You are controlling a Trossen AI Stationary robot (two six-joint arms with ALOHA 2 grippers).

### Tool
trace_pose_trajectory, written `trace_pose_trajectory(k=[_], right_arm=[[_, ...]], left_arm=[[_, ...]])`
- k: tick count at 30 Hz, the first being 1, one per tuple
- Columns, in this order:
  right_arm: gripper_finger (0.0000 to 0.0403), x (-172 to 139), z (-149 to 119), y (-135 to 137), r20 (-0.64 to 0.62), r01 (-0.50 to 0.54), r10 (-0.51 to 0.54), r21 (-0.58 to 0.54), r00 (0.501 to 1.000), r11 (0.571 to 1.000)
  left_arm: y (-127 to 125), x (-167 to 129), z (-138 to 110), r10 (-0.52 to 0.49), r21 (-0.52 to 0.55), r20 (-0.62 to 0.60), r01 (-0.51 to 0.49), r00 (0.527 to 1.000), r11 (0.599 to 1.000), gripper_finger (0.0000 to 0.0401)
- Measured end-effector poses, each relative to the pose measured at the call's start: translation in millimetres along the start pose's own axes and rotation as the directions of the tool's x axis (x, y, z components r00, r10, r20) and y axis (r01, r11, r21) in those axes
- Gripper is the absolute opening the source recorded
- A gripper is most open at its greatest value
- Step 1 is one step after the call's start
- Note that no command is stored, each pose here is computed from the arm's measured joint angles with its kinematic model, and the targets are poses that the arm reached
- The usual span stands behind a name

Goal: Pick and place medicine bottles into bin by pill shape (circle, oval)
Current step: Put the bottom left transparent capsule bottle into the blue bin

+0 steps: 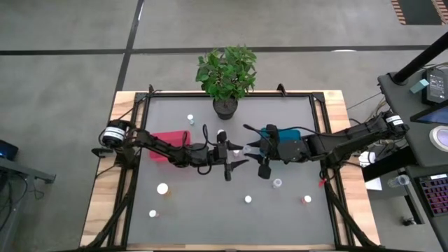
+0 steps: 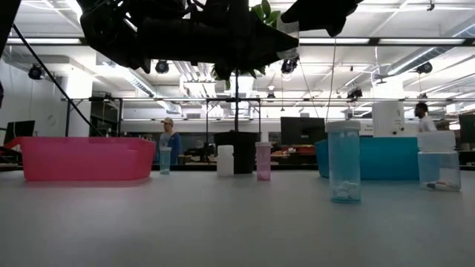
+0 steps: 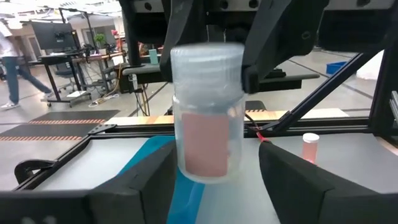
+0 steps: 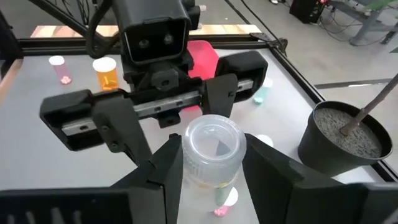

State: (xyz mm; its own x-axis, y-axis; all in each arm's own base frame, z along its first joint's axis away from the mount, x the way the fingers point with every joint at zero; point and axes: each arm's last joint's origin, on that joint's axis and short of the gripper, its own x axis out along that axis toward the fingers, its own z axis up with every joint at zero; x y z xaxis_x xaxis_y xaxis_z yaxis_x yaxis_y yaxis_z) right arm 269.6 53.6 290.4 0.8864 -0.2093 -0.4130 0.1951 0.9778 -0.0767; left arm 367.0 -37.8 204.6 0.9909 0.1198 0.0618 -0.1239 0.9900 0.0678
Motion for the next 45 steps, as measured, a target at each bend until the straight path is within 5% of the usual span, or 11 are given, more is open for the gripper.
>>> trace_pose_trajectory(k=[11,19,29,45], right_arm=[[0.0134,-5,-5,-5,-0.049,0.057,-0.057,-0.001,0.997,0.998],[0.0134,-17,-20,-16,-0.141,0.211,-0.208,0.005,0.968,0.977],[0.0134,-26,-75,-35,-0.186,0.349,-0.322,0.132,0.928,0.928],[0.0134,-10,-159,-72,-0.175,0.478,-0.445,0.382,0.878,0.791]], left_arm=[[-1,-1,-2,-0.003,0.015,-0.021,0.003,1.0,1.0,0.0247],[-1,-2,-2,-0.008,0.016,-0.026,0.008,1.0,1.0,0.0246],[-1,-2,2,-0.006,0.012,-0.014,0.006,1.0,1.0,0.0246],[-1,-2,2,-0.004,0.011,-0.012,0.004,1.0,1.0,0.0246]])
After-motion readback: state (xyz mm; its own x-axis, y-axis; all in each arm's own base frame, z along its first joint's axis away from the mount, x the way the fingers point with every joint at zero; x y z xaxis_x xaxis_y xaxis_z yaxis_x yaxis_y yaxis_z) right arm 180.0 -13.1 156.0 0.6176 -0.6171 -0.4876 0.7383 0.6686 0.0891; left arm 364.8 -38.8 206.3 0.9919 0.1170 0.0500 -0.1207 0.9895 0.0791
